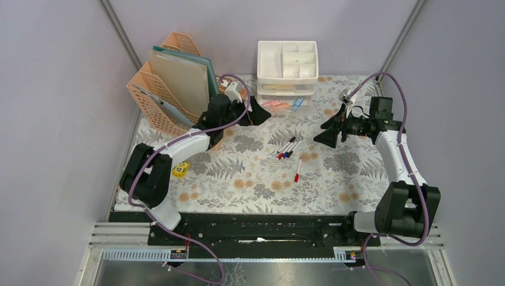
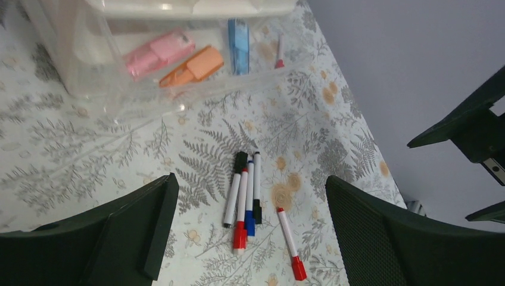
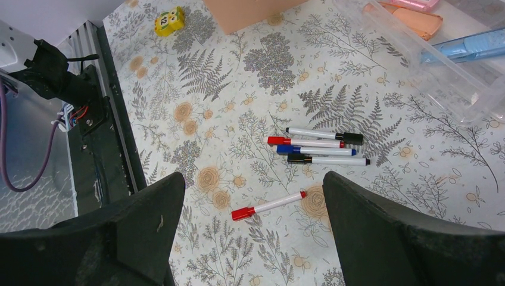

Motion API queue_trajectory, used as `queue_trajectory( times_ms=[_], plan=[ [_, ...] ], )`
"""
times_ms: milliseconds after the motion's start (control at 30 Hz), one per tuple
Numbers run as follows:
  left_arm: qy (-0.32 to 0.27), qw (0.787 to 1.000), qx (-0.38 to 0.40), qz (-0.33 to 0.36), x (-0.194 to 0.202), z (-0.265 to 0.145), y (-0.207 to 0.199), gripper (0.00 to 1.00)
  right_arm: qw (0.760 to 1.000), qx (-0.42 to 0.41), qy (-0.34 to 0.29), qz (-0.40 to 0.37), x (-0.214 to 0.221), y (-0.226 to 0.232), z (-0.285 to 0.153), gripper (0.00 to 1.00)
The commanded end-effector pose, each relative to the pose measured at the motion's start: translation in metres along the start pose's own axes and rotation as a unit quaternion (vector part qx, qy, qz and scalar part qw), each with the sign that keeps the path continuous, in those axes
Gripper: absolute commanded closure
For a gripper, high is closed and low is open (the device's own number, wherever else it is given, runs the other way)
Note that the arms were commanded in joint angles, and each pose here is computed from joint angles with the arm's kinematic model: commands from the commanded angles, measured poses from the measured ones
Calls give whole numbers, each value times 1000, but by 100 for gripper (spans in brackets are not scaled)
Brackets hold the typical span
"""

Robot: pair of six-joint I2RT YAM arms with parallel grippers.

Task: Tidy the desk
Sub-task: Place the stationery in the drawer, then close the drawer in the storage box.

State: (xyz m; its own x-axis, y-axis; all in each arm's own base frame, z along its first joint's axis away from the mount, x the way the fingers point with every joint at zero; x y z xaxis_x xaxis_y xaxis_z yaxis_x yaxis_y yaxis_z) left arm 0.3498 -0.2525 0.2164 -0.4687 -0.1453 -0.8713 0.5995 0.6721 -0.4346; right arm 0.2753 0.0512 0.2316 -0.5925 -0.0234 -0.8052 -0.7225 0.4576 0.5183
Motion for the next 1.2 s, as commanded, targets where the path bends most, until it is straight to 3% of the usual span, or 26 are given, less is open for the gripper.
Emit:
queue_trajectory(
  times_ms=[0,233,333,367,433,600,900,1167],
  plan=[
    [31,998,12,-59,11,14,0,1,1000,-14,-9,2,-6,3,-2,8],
    [61,995,-23,-76,42,33,5,1,1000,-12,-7,4,-5,2,-2,8],
    [73,994,-37,-78,55,45,4,6,1000,-11,-7,5,-5,1,-1,8],
    [75,993,-43,-83,58,49,5,9,1000,-11,-7,5,-5,1,-1,8],
    [80,991,-55,-97,65,58,10,32,1000,-10,-6,6,-5,1,-1,8],
    [69,987,-87,-115,65,76,20,62,1000,-9,-6,6,-5,0,-1,8],
    [-1,977,-153,-145,37,105,34,93,1000,-9,-6,8,-5,0,-1,8],
    [-87,951,-187,-232,9,131,44,98,1000,-9,-6,6,-6,1,-2,8]
  ],
)
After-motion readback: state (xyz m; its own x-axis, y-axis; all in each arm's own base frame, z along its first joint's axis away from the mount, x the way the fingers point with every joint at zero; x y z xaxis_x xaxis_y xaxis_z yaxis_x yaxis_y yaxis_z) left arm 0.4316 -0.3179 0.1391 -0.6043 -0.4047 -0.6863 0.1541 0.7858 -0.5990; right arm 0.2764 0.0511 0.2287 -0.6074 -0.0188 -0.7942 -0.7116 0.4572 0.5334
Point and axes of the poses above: each gripper's point midway between its finger pads, its own z axis out along the fingers, its own y axis along the line the jaws close on, x = y × z, the point moved 7 cm from there along -z, back along the fingers, and after that the axes turned 11 degrees about z, right-handed, at the moved point
